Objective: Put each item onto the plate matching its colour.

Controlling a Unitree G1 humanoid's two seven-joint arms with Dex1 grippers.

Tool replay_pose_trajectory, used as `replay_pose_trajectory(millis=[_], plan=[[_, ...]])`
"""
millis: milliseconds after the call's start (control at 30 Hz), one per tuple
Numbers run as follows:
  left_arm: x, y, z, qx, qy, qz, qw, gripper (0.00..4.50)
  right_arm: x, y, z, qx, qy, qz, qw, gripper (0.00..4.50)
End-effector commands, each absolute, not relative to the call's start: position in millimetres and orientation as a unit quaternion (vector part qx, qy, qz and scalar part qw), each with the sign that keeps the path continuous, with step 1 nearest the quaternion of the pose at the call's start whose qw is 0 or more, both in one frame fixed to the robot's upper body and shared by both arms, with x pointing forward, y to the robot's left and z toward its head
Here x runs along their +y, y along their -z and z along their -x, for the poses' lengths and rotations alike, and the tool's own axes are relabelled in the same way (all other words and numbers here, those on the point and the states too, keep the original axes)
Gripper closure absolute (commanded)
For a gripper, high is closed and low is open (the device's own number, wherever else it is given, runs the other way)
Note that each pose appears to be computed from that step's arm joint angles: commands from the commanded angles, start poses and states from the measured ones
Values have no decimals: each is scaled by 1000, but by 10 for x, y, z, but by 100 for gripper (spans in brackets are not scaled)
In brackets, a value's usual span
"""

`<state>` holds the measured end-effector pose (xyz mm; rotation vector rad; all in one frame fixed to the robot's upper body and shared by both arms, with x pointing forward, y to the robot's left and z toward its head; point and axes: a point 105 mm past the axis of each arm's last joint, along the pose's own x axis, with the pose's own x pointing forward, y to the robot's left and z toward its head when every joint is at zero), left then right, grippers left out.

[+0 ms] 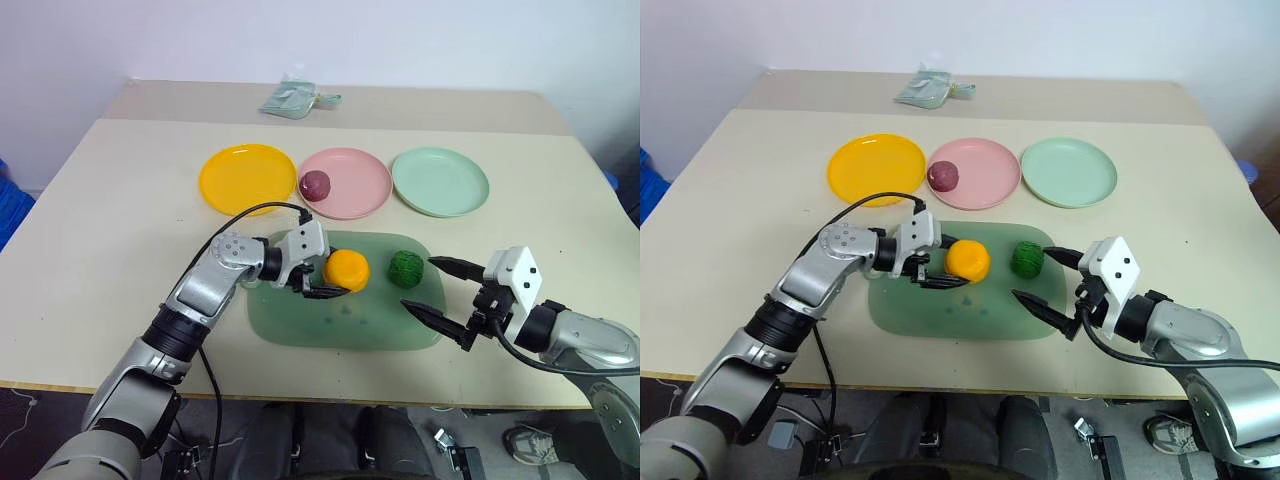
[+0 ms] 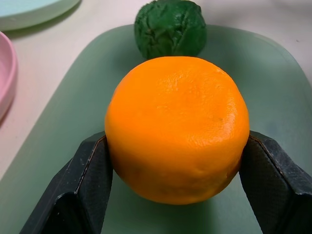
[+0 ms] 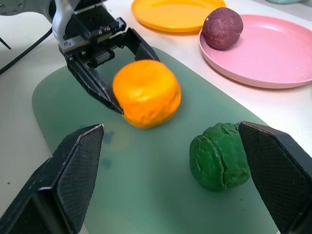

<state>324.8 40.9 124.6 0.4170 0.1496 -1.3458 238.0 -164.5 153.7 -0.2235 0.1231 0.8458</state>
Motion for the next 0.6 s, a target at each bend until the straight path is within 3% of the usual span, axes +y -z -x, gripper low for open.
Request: replay_pose_trajectory(millis=[33, 167, 333, 433, 500, 533, 600], plan=[[571, -1768, -3428, -13, 564, -101, 820, 139, -1609, -1635, -2347, 38, -416, 115, 901, 0], [1228, -2139, -3937, -67, 357, -33, 931, 139, -1637, -1639, -2368, 36, -413, 117, 902, 0], [2026, -1911, -4362, 12, 123, -42, 992, 139, -1664, -1644, -2503, 30, -397, 114, 910, 0], [1995, -1819, -4438, 17, 131, -55, 990, 139, -1693, -1614, -2609, 37, -389, 116, 913, 0], [1951, -1733, -4478, 27, 144, -81, 986, 34, -1707, -1582, -2653, 46, -389, 113, 913, 0], [1945, -1703, -4498, 31, 147, -86, 985, 9, -1711, -1564, -2681, 47, -387, 116, 914, 0], [1947, -1683, -4530, 34, 148, -94, 984, 9, -1708, -1542, -2717, 47, -382, 118, 915, 0]])
